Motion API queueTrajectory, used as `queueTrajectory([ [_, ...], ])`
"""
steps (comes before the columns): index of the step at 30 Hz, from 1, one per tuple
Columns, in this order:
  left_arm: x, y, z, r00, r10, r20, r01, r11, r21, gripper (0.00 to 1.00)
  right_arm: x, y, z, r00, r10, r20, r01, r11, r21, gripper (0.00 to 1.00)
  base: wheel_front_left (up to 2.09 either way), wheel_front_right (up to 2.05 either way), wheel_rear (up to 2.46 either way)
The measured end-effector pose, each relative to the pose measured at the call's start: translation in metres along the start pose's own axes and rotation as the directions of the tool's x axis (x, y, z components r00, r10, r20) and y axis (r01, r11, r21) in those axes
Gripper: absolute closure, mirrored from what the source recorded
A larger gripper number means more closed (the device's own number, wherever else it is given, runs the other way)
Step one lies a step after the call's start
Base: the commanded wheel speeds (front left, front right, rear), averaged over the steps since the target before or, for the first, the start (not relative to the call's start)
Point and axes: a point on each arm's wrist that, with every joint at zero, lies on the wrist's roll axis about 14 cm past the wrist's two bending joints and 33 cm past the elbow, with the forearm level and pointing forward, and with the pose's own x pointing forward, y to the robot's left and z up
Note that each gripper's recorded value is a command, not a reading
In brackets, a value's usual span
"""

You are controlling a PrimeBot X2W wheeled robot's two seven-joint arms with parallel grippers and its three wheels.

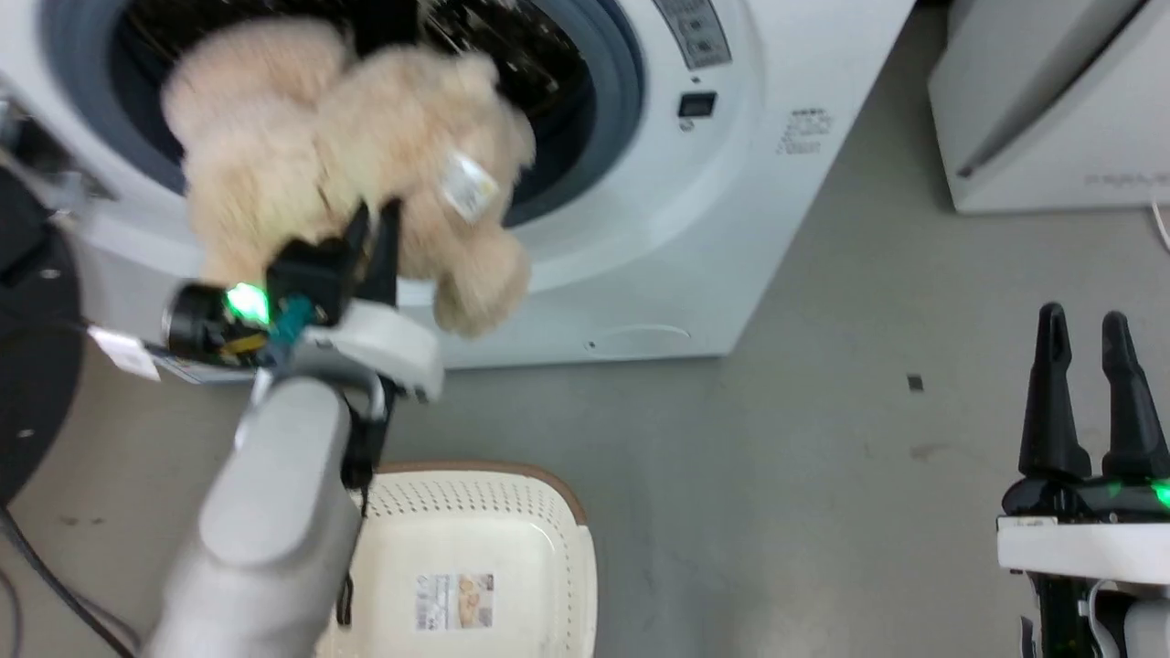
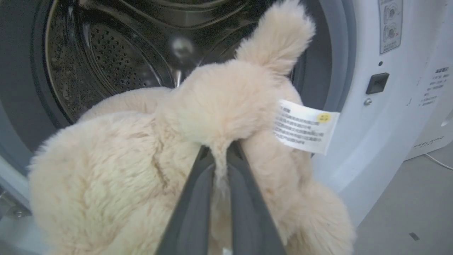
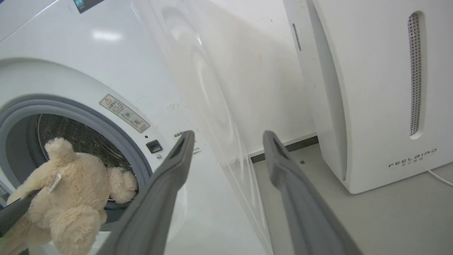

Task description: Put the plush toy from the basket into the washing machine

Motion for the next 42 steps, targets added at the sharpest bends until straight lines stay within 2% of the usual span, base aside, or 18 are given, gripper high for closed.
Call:
queueTrajectory([
  [13, 0.099, 0.014, -0.023, 1.0, 0.024, 0.018, -0.024, 1.0, -0.005, 1.0, 0.026, -0.035, -0.021, 0.997, -0.081, -0.015, 0.081, 0.996, -0.028, 0.0, 0.0, 0.0, 0.0],
  [19, 0.148, 0.033, -0.041, 0.997, 0.071, 0.025, -0.07, 0.997, -0.013, 1.0, 0.034, -0.053, -0.037, 0.992, -0.119, -0.038, 0.118, 0.992, -0.043, 0.0, 0.0, 0.0, 0.0],
  [34, 0.236, 0.041, -0.076, 0.991, 0.118, 0.058, -0.117, 0.993, -0.026, 1.0, 0.024, -0.094, -0.067, 0.967, -0.224, -0.122, 0.21, 0.971, -0.112, 0.0, 0.0, 0.0, 0.0],
  [35, 0.238, 0.038, -0.079, 0.992, 0.112, 0.057, -0.111, 0.994, -0.02, 0.69, 0.023, -0.096, -0.069, 0.965, -0.228, -0.127, 0.214, 0.97, -0.117, 0.0, 0.0, 0.0, 0.0],
  [36, 0.238, 0.035, -0.084, 0.993, 0.106, 0.049, -0.105, 0.994, -0.012, 0.0, 0.022, -0.097, -0.071, 0.964, -0.232, -0.132, 0.217, 0.969, -0.119, 0.0, 0.0, 0.0, 0.0],
  [42, 0.234, 0.039, -0.083, 0.993, 0.115, 0.03, -0.115, 0.993, -0.003, 0.0, 0.024, -0.091, -0.069, 0.968, -0.215, -0.127, 0.203, 0.974, -0.105, 0.0, 0.0, 0.0, 0.0],
])
